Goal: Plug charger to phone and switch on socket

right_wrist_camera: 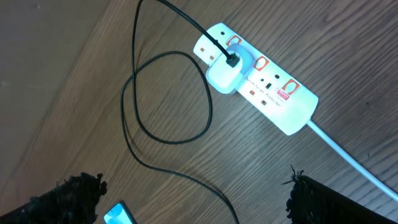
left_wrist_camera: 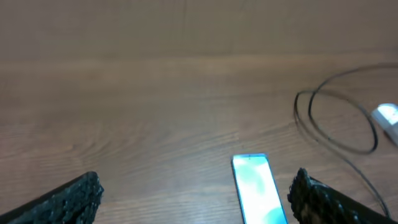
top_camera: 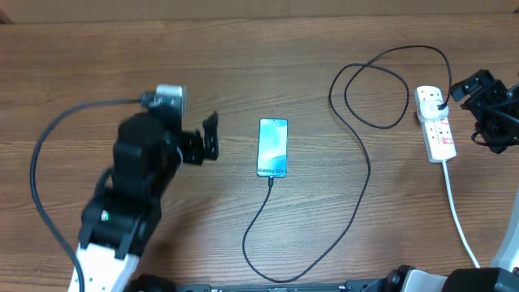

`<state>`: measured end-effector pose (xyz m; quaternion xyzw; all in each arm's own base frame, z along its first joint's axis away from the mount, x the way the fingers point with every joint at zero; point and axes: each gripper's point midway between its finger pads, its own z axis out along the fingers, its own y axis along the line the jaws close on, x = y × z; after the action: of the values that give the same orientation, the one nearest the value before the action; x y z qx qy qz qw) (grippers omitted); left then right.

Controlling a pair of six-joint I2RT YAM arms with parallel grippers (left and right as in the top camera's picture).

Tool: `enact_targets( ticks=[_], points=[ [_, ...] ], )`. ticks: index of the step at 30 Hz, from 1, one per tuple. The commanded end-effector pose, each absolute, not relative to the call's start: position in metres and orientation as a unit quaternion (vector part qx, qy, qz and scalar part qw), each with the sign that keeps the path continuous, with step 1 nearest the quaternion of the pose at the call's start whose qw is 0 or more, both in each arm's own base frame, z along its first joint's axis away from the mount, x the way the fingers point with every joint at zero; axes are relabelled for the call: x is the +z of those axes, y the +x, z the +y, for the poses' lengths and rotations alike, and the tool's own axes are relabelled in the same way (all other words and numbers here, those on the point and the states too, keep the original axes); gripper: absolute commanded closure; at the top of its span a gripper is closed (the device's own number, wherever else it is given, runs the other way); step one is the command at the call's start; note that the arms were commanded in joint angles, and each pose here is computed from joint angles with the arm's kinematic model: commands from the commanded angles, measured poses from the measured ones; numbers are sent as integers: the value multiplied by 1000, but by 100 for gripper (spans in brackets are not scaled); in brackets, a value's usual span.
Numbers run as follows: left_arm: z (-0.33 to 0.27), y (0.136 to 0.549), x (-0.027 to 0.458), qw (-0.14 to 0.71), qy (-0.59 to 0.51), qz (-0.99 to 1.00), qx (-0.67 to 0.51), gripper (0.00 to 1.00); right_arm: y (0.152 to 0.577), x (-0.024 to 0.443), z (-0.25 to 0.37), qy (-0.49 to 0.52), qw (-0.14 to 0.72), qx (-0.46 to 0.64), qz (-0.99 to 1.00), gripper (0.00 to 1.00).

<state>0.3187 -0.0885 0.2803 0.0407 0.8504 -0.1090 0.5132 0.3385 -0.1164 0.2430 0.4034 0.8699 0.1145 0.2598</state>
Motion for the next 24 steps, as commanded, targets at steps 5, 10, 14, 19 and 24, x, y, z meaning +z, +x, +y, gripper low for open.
enact_targets(
  ticks=[5, 10, 14, 19, 24],
  points=[
    [-74, 291, 291, 625, 103, 764, -123, 0, 341, 245, -116, 403, 264, 115, 869, 0],
    [-60, 271, 296, 690, 105, 709, -101, 0, 341, 245, -116, 403, 264, 115, 869, 0],
    [-55, 254, 294, 731, 132, 667, -63, 0, 341, 245, -116, 403, 264, 115, 869, 0],
    [-48, 241, 283, 752, 142, 644, -23, 0, 341, 245, -116, 403, 264, 115, 869, 0],
    [-37, 235, 266, 761, 122, 638, -6, 0, 341, 245, -116, 403, 264, 115, 869, 0]
  ],
)
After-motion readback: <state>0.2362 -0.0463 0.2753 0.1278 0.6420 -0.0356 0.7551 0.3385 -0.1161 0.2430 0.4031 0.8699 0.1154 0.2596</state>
